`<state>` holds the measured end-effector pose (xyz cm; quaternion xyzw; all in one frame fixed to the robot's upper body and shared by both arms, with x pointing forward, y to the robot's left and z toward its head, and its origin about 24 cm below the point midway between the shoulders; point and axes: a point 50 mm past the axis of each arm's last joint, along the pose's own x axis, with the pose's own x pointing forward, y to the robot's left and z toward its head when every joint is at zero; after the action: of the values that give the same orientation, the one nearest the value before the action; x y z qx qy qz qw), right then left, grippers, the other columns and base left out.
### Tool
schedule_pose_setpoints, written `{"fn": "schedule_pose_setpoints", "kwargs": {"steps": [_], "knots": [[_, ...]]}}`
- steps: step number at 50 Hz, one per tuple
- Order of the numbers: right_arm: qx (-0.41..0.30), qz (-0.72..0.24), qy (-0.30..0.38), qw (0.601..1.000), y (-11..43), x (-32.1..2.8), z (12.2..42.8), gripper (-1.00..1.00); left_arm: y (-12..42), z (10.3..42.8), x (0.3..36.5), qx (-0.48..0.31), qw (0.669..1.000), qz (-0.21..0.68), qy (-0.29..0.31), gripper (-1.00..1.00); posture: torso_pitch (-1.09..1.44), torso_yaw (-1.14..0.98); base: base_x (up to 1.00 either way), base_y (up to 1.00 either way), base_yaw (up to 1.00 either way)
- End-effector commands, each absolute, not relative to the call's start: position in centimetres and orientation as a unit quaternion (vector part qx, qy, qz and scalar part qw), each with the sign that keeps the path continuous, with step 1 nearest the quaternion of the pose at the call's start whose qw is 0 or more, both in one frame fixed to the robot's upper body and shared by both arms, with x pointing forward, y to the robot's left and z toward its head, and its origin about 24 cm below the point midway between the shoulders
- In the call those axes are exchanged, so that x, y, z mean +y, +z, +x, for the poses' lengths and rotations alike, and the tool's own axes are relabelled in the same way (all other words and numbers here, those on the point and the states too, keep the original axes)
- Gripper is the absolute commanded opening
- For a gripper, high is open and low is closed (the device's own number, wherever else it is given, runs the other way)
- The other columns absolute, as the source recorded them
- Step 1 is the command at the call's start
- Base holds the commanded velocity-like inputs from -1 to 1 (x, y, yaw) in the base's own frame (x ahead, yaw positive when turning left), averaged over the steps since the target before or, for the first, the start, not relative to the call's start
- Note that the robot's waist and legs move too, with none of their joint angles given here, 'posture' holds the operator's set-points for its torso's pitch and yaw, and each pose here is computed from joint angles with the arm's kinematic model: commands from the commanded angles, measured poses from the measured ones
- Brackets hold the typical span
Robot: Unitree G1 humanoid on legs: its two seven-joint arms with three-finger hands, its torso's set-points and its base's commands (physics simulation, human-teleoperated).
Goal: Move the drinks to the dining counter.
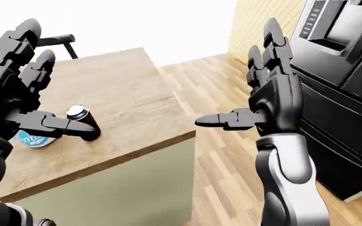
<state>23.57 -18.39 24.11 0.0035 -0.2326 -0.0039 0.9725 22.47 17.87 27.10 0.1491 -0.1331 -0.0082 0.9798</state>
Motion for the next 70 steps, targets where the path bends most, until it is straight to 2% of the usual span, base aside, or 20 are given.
{"fn": "schedule_pose_setpoints", "kwargs": {"steps": [1,55,70], "knots": [[-0.257,0.003,-0.001,0.966,24.9,-18.3,23.2,1.00,27.6,22.2,18.0,-0.147,0.977,0.152,-0.001,1.00,0.00,0.00,0.00,0.00,-1.00],[-0.254,0.006,0.013,0.967,24.5,-17.6,22.3,1.00,27.0,22.2,16.6,-0.149,0.976,0.157,-0.017,1.00,0.00,0.00,0.00,0.00,-1.00],[-0.242,-0.018,0.022,0.970,23.7,-16.8,22.7,1.00,26.5,22.3,16.4,-0.153,0.977,0.150,-0.018,1.00,0.00,0.00,0.03,-0.32,0.00]]}}
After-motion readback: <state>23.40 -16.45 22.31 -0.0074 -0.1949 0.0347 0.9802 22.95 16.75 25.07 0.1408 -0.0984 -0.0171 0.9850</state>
